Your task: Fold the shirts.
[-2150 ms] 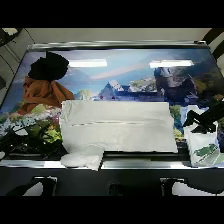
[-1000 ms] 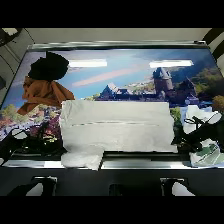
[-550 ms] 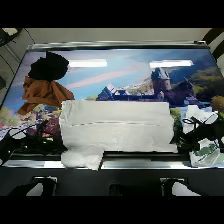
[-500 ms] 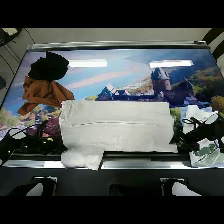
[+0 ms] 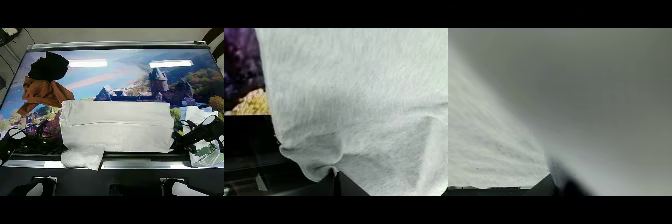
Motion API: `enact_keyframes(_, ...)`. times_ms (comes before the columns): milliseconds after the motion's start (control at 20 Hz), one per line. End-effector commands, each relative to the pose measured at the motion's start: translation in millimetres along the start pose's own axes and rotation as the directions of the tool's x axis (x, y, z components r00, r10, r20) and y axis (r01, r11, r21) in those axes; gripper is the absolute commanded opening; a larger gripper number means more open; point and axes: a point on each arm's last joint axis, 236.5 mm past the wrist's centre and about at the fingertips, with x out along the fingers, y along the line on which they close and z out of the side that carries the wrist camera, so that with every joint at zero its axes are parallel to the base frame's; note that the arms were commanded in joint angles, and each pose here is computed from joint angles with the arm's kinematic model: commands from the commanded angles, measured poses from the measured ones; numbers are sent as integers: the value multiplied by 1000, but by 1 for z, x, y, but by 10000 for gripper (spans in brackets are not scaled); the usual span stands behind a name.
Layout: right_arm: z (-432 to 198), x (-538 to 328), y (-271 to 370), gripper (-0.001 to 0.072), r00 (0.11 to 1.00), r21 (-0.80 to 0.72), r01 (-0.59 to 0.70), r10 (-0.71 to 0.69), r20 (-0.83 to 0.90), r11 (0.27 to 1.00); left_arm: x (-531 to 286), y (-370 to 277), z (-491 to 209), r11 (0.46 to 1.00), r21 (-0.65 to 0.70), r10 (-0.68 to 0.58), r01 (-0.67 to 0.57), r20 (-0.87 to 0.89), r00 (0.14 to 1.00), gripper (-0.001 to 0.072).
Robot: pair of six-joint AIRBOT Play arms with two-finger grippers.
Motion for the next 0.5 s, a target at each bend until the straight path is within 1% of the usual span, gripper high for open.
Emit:
enact_keyframes(0, 14, -2, -2, 43, 998, -10, 8, -8, 61, 1000, -1, 0, 1, 1000, 6, 2, -2, 4, 1000, 23)
enact_keyframes(100, 19, -14, 2, 41, 996, -33, 8, -5, 91, 999, -7, -4, 8, 998, 64, 3, -5, 26, 1000, 22)
enact_keyframes(200, 30, -37, 13, 41, 987, -62, -8, 18, 161, 998, -25, -16, 27, 993, 114, -1, -10, 92, 996, 21)
enact_keyframes(350, 51, -84, 56, 39, 942, -106, -128, 155, 297, 986, -69, -46, 62, 984, 174, -18, -23, 229, 973, 19)
enact_keyframes(400, 57, -100, 68, 39, 925, -127, -156, 190, 329, 980, -84, -56, 74, 979, 201, -26, -31, 273, 962, 18)
enact_keyframes(450, 65, -113, 75, 38, 911, -146, -150, 194, 363, 978, -99, -65, 88, 977, 208, -33, -38, 327, 945, 17)
